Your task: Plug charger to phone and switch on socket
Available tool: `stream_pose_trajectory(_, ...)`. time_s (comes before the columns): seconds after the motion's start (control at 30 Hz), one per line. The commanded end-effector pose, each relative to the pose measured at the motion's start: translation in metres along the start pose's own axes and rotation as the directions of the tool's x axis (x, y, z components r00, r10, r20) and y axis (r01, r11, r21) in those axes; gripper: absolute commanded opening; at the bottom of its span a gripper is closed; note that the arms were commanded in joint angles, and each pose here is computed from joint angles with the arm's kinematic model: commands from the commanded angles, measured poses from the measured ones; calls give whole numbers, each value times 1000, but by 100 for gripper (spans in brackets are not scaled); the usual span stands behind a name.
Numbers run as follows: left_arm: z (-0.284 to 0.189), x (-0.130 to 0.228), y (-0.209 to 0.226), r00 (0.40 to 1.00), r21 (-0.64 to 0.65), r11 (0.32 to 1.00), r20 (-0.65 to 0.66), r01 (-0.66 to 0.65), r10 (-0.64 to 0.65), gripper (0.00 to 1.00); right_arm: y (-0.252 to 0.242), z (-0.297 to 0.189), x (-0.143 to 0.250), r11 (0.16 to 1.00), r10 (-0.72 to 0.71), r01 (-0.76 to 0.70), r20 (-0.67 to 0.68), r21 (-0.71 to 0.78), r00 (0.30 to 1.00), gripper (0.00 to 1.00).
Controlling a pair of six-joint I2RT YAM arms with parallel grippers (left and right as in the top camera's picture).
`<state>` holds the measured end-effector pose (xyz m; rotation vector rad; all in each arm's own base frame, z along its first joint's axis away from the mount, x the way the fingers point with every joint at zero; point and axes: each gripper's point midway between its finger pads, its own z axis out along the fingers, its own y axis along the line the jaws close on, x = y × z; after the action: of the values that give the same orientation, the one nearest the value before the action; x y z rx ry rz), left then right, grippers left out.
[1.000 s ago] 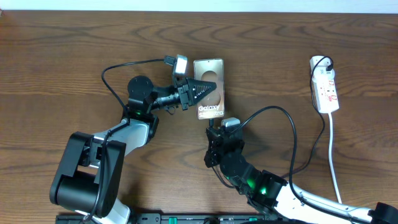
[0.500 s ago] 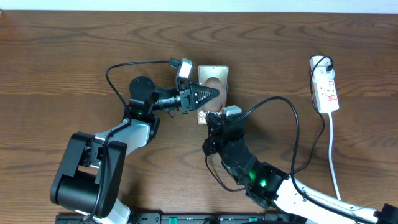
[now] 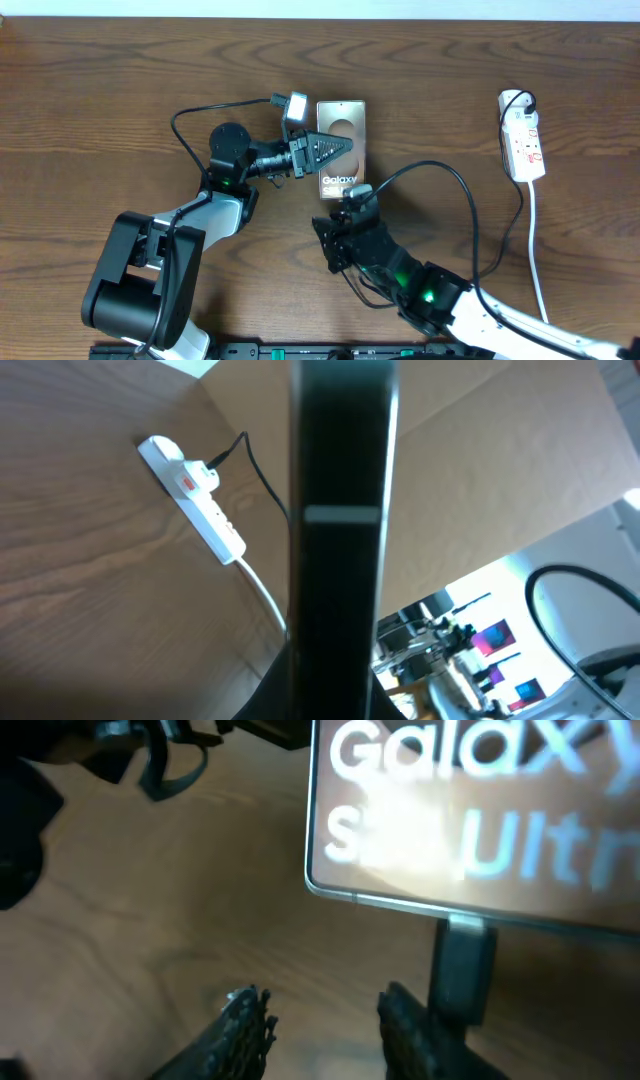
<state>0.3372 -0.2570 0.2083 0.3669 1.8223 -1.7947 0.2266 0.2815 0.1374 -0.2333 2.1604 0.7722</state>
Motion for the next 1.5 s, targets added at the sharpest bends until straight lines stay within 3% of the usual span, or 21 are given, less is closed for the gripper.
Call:
stream_pose_trajectory(0.0,0,-7,-5,998,4,998,22,59,-59,7,6,-16,-18,996,92,-92,26,-20,995,36)
stream_pose_trajectory(0.3,0,-9,-3,992,-4,993,35,120,-120,8,-12,-20,-19,988,147,-147,3,51,989,31)
stream_pose_trajectory(0.37,0,-9,-3,991,-4,991,36,132,-132,7,-14,-19,-19,989,134,-134,1,56,991,35)
stream_pose_trajectory(0.43,0,-9,-3,989,-3,990,35,142,-141,7,-14,-20,-19,990,127,-127,1,57,992,45)
stream_pose_trajectory(0.67,0,-8,-4,990,0,990,26,141,-141,7,-2,-35,-36,991,135,-135,34,3,990,48)
stream_pose_trajectory(0.83,0,-8,-4,990,0,990,27,141,-141,8,-12,-31,-22,990,127,-126,-10,58,992,38)
stream_pose_trajectory(1.0,0,-8,-4,990,0,990,27,141,-141,7,-17,-18,-7,990,120,-114,-66,82,991,34)
stream_pose_trajectory(1.13,0,-7,-4,990,2,990,21,141,-141,8,-19,-9,-2,990,117,-110,-75,93,990,21)
stream_pose_trajectory(1.33,0,3,-10,993,25,993,-37,114,-113,7,-12,-8,-25,994,80,-80,12,75,997,3)
stream_pose_trajectory(1.47,1,9,-13,992,41,994,-74,104,-100,8,-13,-9,-42,994,58,-62,54,85,997,1)
